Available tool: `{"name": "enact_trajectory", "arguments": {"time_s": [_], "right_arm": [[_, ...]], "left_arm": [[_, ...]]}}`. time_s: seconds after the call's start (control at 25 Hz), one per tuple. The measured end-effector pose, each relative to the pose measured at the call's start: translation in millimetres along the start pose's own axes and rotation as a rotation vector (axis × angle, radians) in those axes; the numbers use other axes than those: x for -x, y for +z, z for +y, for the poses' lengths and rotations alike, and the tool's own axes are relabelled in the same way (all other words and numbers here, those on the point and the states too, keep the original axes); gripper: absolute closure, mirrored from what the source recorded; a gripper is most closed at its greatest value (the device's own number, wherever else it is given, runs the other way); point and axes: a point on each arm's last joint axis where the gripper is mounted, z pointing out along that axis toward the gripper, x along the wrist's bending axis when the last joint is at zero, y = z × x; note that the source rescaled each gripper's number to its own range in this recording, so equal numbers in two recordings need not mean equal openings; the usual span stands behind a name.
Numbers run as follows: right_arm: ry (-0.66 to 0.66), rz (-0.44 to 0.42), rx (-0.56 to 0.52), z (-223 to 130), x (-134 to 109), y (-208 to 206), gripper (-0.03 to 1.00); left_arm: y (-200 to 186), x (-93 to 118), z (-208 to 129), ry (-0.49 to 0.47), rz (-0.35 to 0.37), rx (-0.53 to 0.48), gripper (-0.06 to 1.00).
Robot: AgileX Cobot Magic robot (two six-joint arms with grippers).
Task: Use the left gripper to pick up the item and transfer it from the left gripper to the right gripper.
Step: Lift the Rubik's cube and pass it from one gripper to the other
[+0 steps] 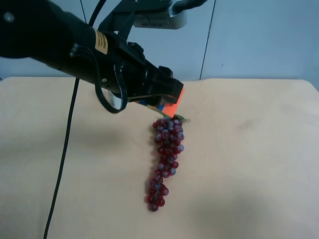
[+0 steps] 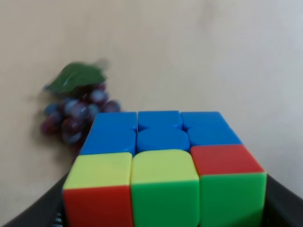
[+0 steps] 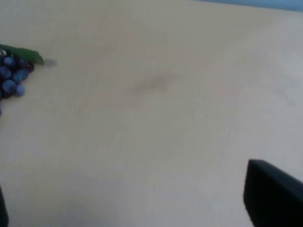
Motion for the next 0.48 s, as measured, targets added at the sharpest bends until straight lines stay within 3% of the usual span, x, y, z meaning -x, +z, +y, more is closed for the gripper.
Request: {"name": "enact_trajectory", "arguments": {"time_s": [0.24,0.48], "right_arm": [[0.0,0.0,0.0,0.0,0.0,0.0,-0.02],[0.0,0.0,0.0,0.0,0.0,0.0,-0.02]], "left_arm": [[-21.3,14.3,-27.9,0.066,-0.086,0.118,0.94],[-32.6,12.2,-56.5,0.181,-0.135,0.261,0.94]]}}
